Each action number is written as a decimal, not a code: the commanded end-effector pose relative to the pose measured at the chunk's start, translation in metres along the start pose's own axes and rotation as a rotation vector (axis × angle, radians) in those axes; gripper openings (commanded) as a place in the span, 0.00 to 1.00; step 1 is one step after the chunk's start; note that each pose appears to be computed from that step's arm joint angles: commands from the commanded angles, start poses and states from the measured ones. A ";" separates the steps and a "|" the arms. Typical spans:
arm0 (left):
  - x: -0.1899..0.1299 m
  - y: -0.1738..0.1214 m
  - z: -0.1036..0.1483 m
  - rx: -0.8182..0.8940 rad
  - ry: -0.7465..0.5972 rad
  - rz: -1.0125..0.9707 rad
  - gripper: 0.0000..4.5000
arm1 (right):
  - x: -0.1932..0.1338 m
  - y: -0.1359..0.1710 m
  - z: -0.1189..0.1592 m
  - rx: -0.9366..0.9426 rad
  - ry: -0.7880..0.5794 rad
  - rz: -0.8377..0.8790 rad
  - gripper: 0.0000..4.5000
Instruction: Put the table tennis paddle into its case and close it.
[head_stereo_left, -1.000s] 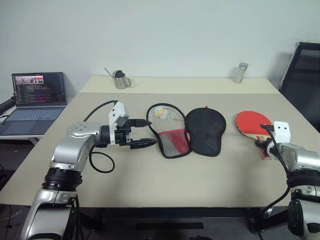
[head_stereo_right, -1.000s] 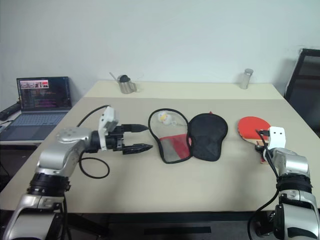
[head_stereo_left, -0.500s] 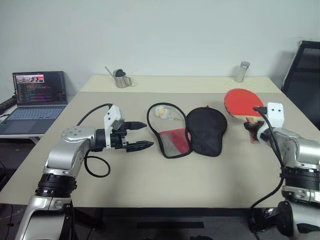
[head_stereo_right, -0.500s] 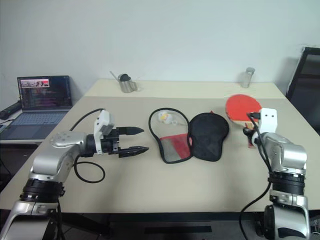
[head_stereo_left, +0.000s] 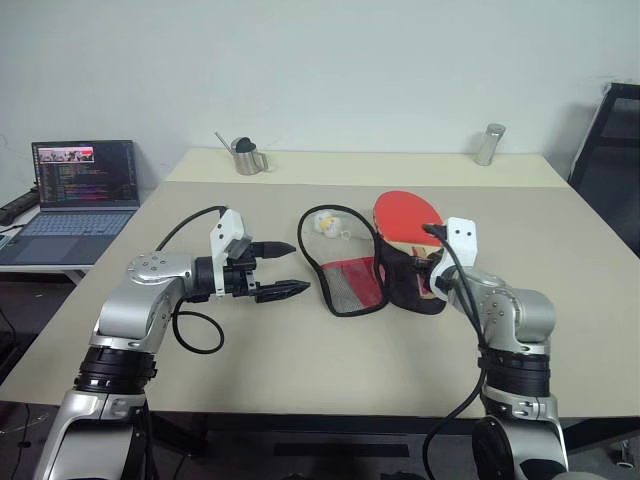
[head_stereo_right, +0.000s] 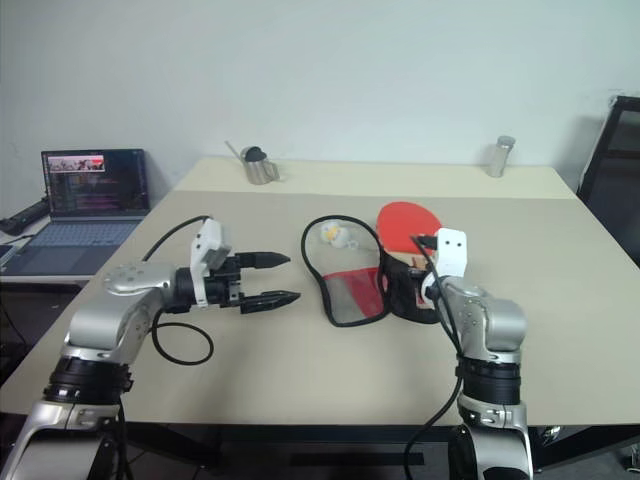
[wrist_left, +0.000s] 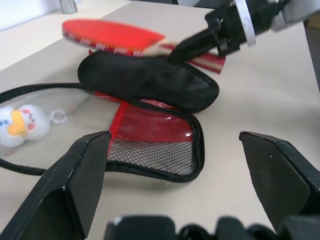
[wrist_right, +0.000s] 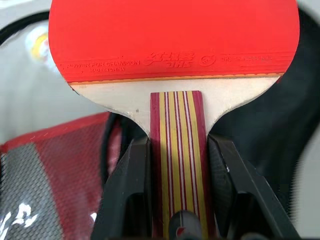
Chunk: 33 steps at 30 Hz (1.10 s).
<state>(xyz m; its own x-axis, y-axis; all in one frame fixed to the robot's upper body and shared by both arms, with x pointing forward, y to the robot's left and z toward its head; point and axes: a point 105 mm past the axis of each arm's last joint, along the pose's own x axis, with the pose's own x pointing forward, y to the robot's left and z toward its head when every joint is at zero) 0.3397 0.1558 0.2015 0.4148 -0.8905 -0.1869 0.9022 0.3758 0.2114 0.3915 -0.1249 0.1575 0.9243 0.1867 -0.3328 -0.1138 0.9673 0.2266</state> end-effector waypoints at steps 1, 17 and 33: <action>-0.002 -0.001 0.018 0.055 -0.041 -0.006 1.00 | 0.003 -0.006 0.014 -0.009 -0.081 -0.043 0.25; -0.003 -0.001 0.017 0.057 -0.039 0.006 1.00 | 0.031 -0.020 -0.008 -0.041 -0.049 -0.136 0.25; -0.003 0.000 0.015 0.054 -0.039 0.020 1.00 | 0.030 -0.009 -0.011 -0.056 -0.036 -0.126 0.71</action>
<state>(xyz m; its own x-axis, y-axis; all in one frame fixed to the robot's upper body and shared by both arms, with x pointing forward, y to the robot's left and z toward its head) 0.3401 0.1546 0.2040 0.4258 -0.8876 -0.1758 0.8956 0.3859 0.2212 0.4139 -0.1266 0.1177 0.9232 0.0629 -0.3792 -0.0110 0.9904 0.1374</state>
